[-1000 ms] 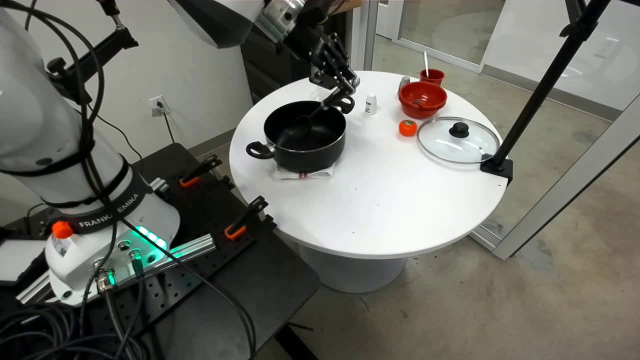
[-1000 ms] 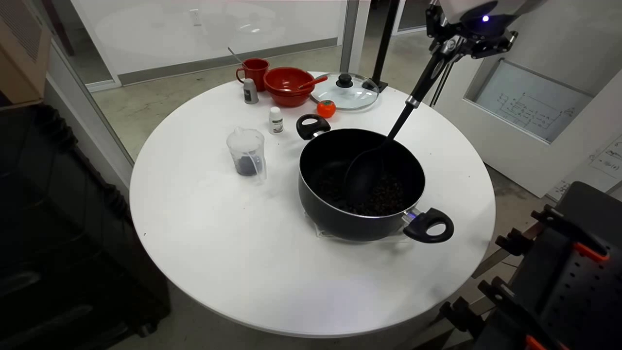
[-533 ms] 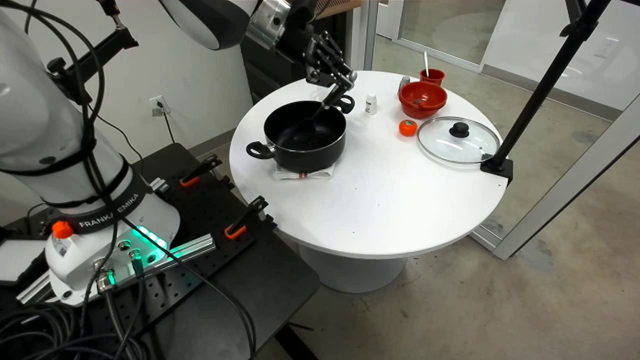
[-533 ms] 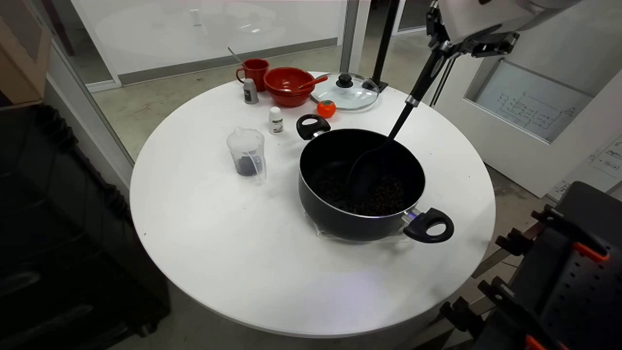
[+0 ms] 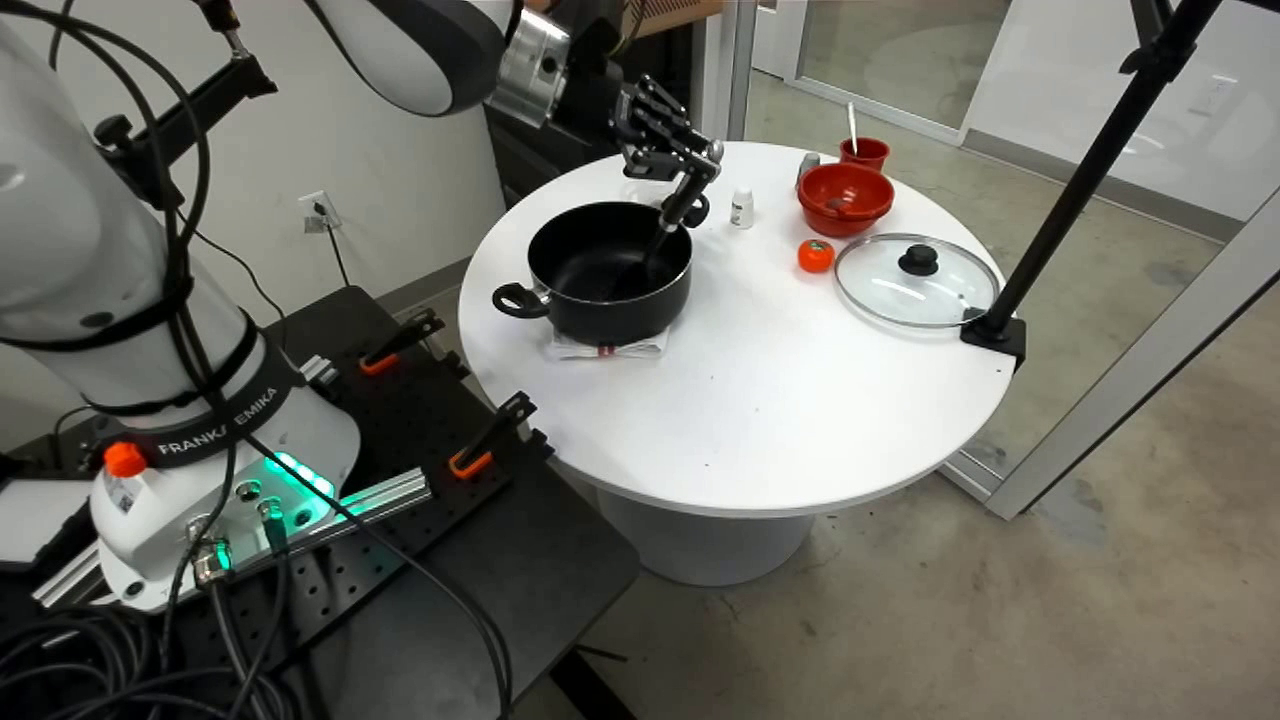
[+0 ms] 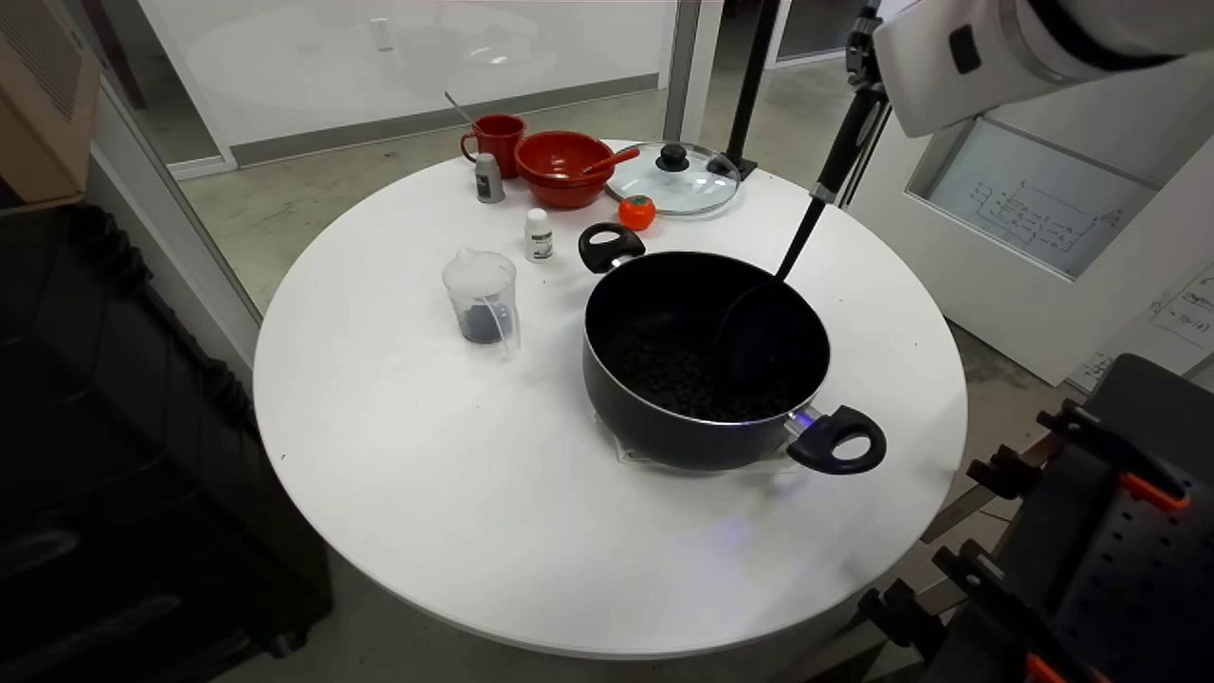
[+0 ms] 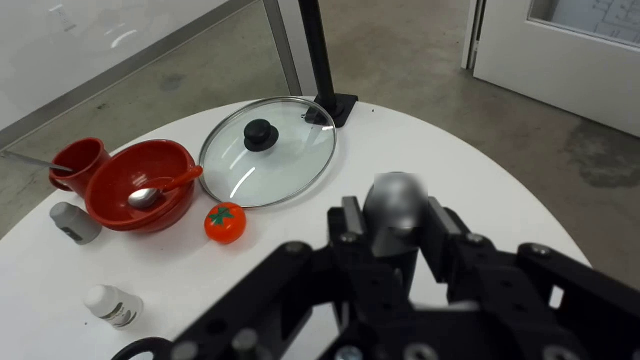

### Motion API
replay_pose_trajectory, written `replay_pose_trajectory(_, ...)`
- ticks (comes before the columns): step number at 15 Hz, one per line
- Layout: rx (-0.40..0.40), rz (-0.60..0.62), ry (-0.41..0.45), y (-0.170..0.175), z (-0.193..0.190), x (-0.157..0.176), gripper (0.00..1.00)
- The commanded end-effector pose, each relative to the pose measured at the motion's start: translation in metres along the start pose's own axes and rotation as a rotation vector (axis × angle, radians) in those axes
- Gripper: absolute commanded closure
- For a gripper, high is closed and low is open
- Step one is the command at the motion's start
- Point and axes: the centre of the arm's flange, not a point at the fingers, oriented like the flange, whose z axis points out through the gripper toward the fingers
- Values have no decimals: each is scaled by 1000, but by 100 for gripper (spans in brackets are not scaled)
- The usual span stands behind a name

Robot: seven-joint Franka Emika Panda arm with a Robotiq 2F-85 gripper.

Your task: Use the dishing spoon to mix in the pot

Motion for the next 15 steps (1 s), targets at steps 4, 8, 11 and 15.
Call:
replay_pose_trajectory(4,28,-47,-45,-41,-11,33,92)
replay_pose_trajectory(8,44,-33,-14,-43,-16,40,92)
replay_pose_trajectory(11,45,-22,-2,-44,-18,45,92)
replay_pose_trajectory(15,27,8,10,-44,-23,53,92)
